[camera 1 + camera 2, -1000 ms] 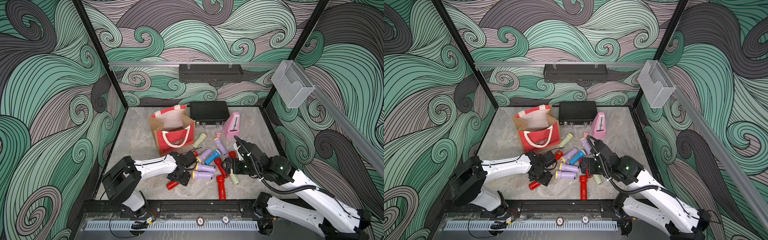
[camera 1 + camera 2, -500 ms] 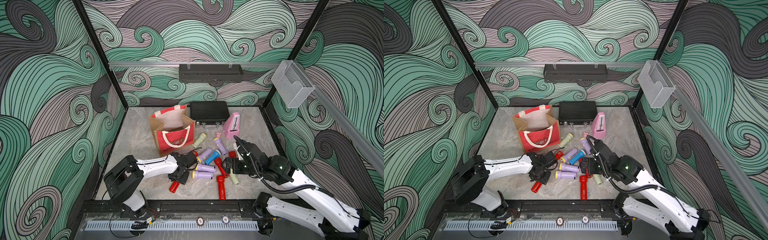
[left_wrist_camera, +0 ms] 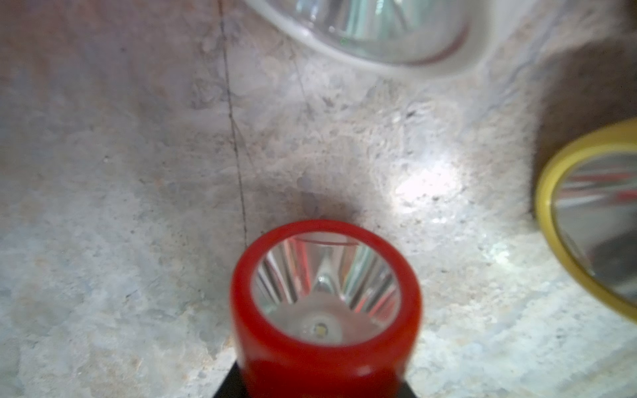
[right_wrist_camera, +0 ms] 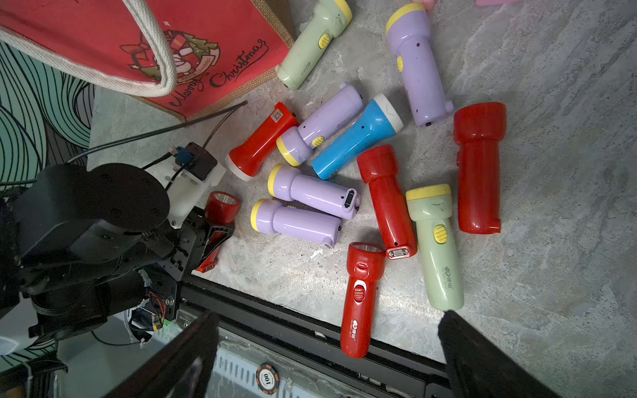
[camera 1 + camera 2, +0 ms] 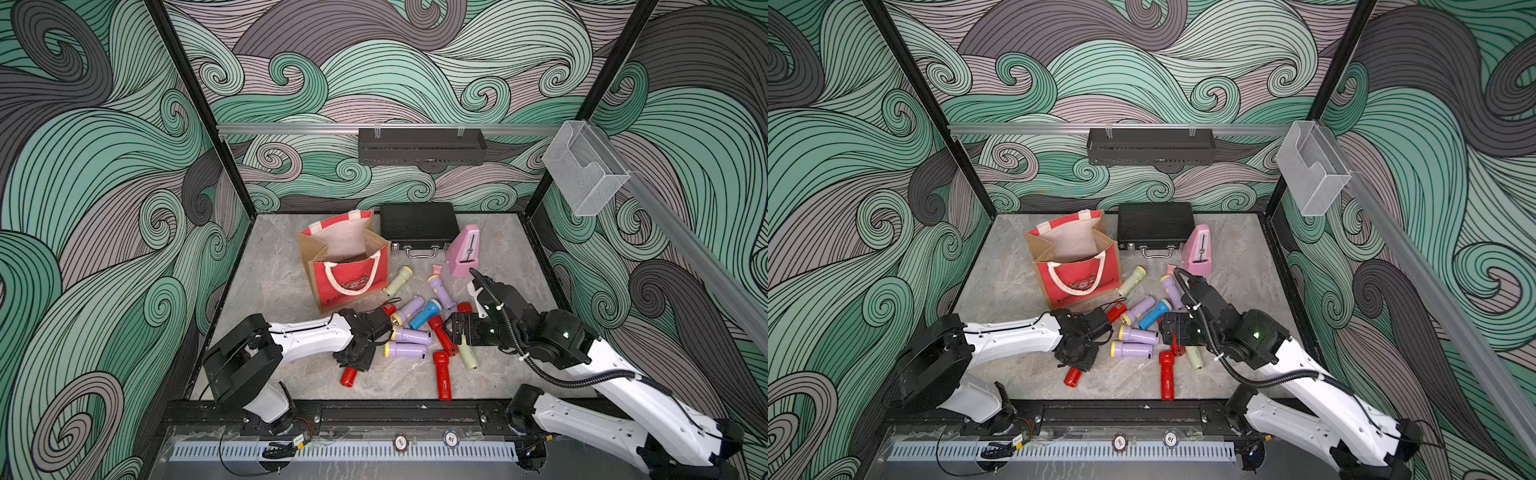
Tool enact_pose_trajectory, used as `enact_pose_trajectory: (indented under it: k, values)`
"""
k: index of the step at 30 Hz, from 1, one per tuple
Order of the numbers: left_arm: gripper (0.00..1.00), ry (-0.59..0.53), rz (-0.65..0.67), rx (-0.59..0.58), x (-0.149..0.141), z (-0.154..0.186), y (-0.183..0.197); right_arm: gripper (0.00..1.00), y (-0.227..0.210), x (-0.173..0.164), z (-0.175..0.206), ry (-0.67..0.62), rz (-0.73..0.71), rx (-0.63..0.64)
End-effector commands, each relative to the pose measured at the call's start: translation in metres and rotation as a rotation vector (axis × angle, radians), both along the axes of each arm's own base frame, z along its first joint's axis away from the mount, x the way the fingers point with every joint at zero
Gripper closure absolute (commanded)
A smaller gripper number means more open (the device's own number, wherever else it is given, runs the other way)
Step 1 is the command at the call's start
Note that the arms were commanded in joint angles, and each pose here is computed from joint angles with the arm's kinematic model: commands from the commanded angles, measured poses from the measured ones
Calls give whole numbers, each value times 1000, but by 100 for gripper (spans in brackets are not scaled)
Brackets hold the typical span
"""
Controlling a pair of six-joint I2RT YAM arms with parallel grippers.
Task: Put the flashlights into the tote bags
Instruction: Pick up the flashlight from the center of the board.
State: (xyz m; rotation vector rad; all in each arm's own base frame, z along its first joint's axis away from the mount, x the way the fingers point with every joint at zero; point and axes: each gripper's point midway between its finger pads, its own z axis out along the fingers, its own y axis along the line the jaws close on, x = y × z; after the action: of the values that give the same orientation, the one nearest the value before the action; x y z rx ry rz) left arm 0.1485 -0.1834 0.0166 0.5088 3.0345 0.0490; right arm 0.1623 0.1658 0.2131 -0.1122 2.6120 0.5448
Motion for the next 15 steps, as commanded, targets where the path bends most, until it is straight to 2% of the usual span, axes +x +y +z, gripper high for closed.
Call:
enact_pose_trajectory:
  k: [1,5,12,15]
  values:
    - [87,-31,19,-35,2,16,-4,1,-1,3,9,-32,-3,-6]
    - [100,-64,42,-86,1,46,-5,1,-2,3,11,-40,-1,-4]
    - [100,-174,92,-244,0,140,-5,1,-3,6,25,-97,33,-2]
    - [100,-287,102,-289,13,184,-2,0,1,7,31,-114,62,-6]
